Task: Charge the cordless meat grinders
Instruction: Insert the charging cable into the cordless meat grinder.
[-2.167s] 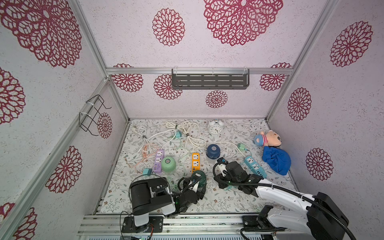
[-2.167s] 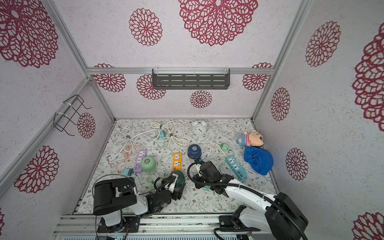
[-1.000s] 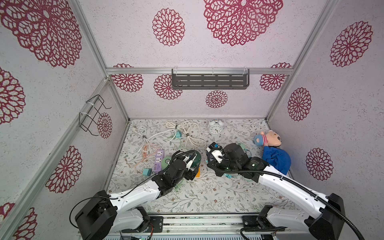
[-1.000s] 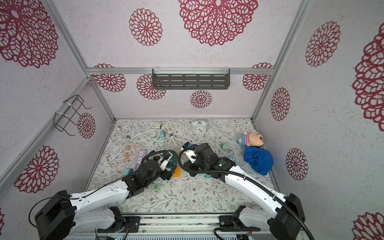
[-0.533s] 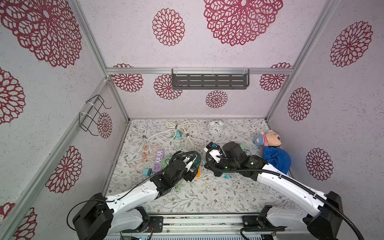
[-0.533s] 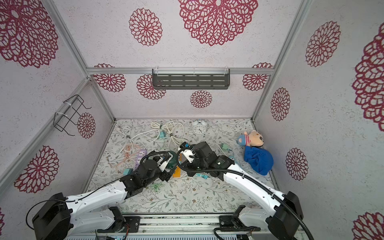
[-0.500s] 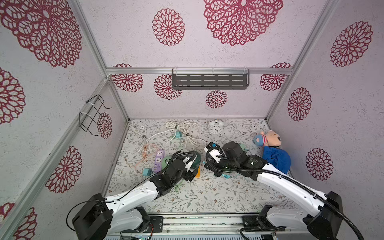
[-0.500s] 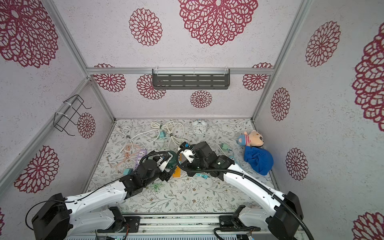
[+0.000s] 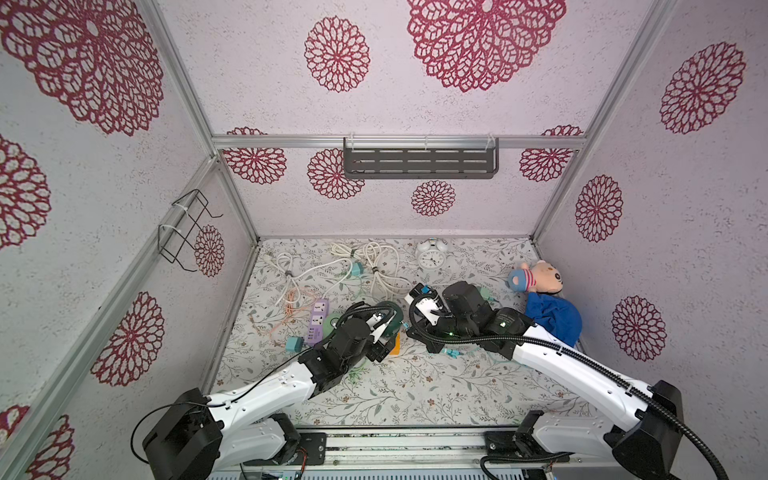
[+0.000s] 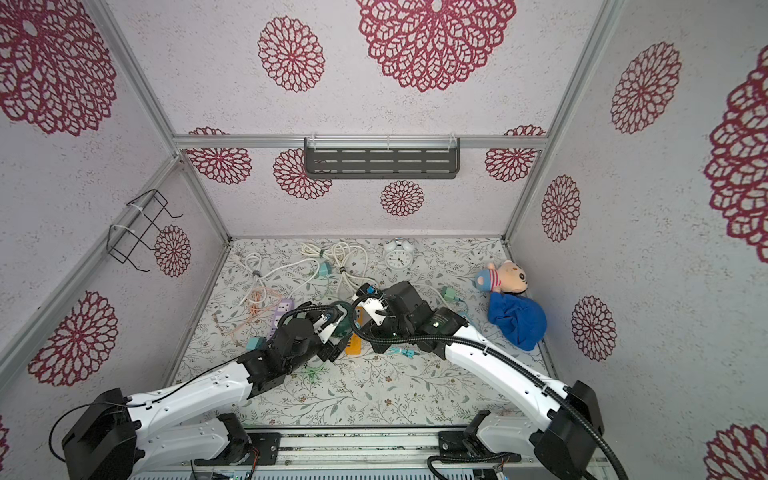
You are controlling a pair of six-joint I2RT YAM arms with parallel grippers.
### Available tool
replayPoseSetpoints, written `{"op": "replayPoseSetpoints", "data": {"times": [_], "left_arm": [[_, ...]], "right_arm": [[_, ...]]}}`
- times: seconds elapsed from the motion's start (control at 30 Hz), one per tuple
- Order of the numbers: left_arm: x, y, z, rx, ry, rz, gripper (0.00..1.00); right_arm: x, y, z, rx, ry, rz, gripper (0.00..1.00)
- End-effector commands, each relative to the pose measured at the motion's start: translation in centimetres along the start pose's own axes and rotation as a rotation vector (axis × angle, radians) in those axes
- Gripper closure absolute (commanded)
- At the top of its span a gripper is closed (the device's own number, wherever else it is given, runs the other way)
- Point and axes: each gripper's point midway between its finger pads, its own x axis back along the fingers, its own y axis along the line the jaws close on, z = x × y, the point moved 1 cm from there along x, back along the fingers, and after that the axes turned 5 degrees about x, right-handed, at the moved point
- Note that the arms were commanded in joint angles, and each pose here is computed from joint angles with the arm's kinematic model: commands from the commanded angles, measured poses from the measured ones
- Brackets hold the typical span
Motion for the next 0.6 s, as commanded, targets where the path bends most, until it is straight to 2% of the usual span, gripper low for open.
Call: {"op": "replayPoseSetpoints", "data": {"times": [0.0, 0.57], "left_arm": [[0.93, 1.07, -3.78, 0.005, -0.109, -0.030, 0.40], [1.27, 0.83, -3.43, -0.016, -0.095, -0.012, 0.41]], "right_arm": [[0.87, 1.05, -1.47, 0.017, -0.033, -0.030, 1.00], [1.04, 0.74, -1.80, 0.025, -0.037, -0.006, 1.00]]}}
